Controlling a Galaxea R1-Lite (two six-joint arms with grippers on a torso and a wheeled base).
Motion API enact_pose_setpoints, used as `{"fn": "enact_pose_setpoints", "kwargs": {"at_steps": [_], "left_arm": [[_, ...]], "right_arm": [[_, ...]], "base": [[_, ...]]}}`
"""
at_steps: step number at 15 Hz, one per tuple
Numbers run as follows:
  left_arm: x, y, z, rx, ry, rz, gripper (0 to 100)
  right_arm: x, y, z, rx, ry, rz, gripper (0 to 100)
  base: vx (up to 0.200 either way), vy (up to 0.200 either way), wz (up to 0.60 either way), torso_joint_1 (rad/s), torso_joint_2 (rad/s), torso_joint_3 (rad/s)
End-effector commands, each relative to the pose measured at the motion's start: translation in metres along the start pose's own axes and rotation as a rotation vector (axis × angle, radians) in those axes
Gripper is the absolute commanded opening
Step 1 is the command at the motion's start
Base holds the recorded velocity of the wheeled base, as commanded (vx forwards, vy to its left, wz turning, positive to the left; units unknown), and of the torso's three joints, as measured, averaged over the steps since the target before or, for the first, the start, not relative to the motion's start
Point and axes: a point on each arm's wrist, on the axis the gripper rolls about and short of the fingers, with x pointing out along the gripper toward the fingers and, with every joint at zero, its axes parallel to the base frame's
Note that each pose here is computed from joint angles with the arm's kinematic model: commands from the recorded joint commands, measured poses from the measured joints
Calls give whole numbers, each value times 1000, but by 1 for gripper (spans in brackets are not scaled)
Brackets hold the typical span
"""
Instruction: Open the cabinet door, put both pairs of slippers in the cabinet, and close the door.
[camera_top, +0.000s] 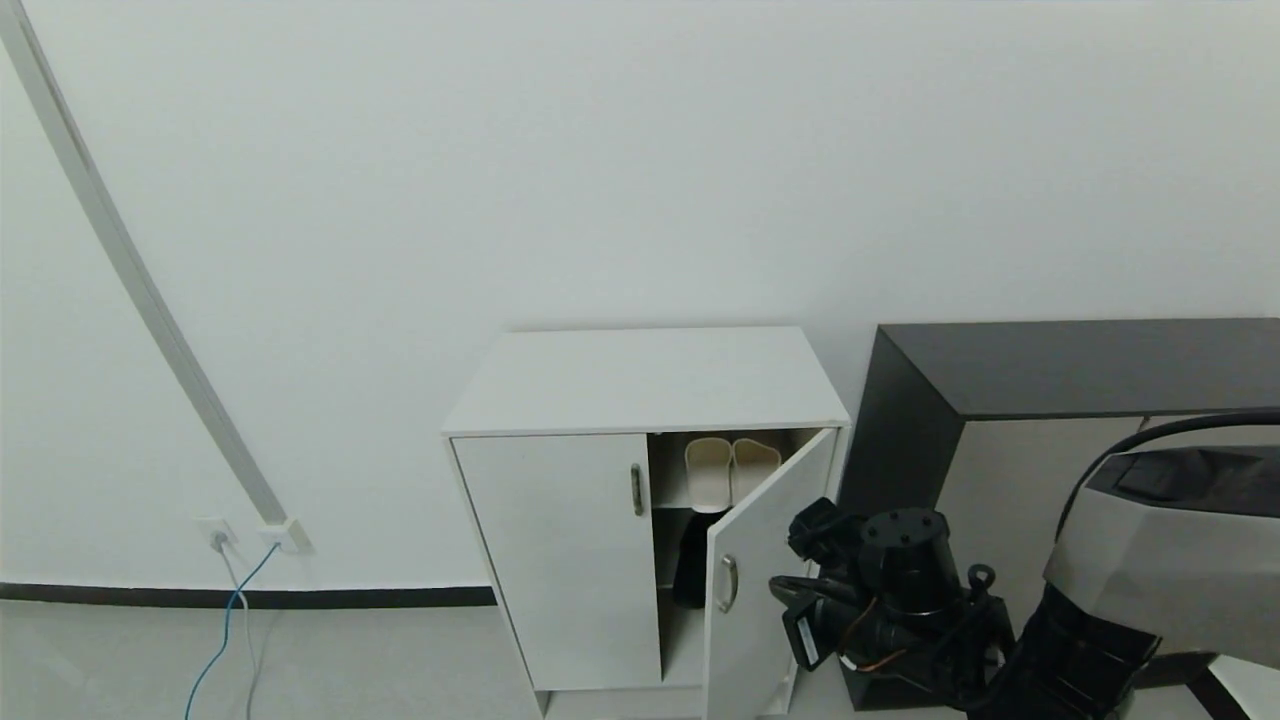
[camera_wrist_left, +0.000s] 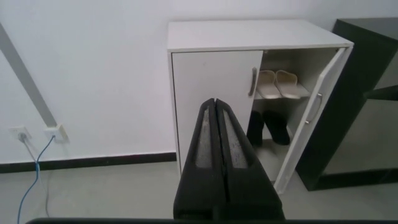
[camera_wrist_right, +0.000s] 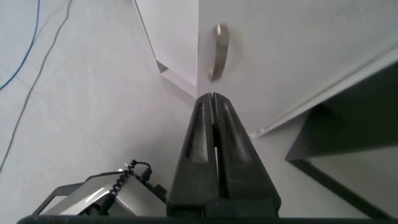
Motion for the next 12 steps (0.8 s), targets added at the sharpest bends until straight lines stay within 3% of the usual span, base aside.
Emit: {"fn": "enact_pose_setpoints", "kwargs": {"at_steps": [1, 9, 12], "left_arm": [[0, 0, 0, -1, 0, 0, 0], [0, 0, 0, -1, 0, 0, 0], [0, 0, 0, -1, 0, 0, 0]], "right_arm": [[10, 1, -4, -2, 9, 3, 0], [61, -7, 6, 24, -74, -31, 0], [88, -24, 15, 41, -116, -79, 0]], "base": [[0, 0, 0, 0, 0, 0], [0, 0, 0, 0, 0, 0], [0, 0, 0, 0, 0, 0]]}}
